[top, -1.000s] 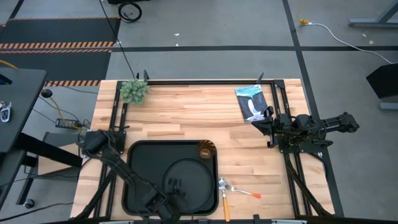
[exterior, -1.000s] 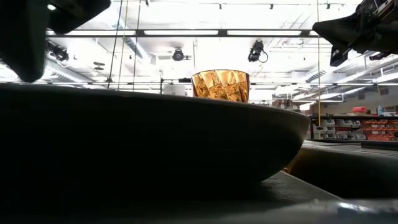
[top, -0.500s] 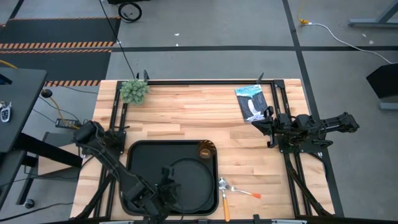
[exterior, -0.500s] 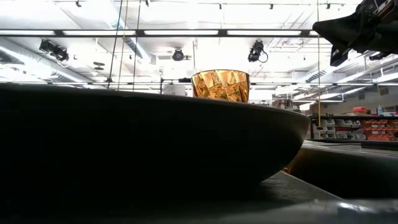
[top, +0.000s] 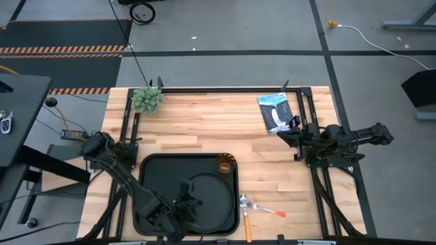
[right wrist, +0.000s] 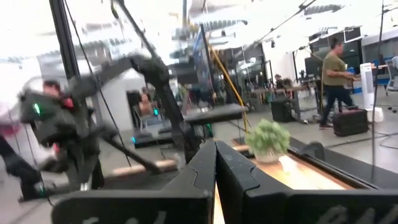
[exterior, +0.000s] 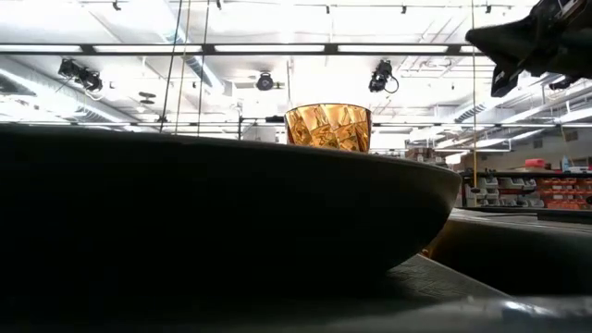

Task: Pick and place plate/cup/fork/spoon on tray
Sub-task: Put the orange fork on the black tray

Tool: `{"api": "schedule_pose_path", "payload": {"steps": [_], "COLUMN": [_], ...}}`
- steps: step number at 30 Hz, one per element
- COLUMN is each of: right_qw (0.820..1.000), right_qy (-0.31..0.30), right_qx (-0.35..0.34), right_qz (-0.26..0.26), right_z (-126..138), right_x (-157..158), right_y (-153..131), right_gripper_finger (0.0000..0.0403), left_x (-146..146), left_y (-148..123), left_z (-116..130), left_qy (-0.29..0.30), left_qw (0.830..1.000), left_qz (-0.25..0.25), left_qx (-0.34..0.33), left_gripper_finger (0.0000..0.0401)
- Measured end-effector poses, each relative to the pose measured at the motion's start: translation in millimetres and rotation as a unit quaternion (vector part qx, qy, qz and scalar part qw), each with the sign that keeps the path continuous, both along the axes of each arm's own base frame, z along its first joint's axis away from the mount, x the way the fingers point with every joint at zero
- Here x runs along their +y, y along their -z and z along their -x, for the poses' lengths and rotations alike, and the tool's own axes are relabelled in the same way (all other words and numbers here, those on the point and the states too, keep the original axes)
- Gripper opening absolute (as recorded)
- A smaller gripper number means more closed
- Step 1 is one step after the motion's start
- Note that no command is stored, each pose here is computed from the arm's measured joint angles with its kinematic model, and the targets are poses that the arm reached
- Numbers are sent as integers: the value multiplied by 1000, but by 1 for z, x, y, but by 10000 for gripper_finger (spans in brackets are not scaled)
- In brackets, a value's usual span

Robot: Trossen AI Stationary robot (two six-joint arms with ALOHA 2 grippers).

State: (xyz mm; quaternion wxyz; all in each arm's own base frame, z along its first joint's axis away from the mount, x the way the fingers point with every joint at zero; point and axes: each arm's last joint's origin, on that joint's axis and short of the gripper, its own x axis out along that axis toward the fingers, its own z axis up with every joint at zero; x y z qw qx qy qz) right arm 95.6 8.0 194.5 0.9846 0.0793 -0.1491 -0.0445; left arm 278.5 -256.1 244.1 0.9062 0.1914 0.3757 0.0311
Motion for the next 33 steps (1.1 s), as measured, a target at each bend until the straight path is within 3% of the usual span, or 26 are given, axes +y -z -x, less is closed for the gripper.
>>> {"api": "schedule_pose_path", "payload": {"steps": [7,13,22,29,33], "right_qw": [985,972,951,913,901], "right_qy": [-57,-158,-178,-190,-185], "right_qx": [-78,-50,90,215,265], "right_qz": [-142,-163,-237,-291,-291], "right_z": [4,0,-20,-33,-42], "right_x": [0,6,14,30,44], "right_y": [-12,-9,16,36,34], "right_gripper_finger": [16,16,7,4,3], "left_x": [5,22,51,70,77], "left_y": [45,42,29,34,36], "left_z": [20,36,60,78,85], "left_qy": [31,28,43,41,34], "left_qw": [997,990,969,950,941], "left_qz": [59,104,158,205,230], "left_qx": [-40,-88,-185,-231,-246], "left_gripper_finger": [8,8,8,9,9]}}
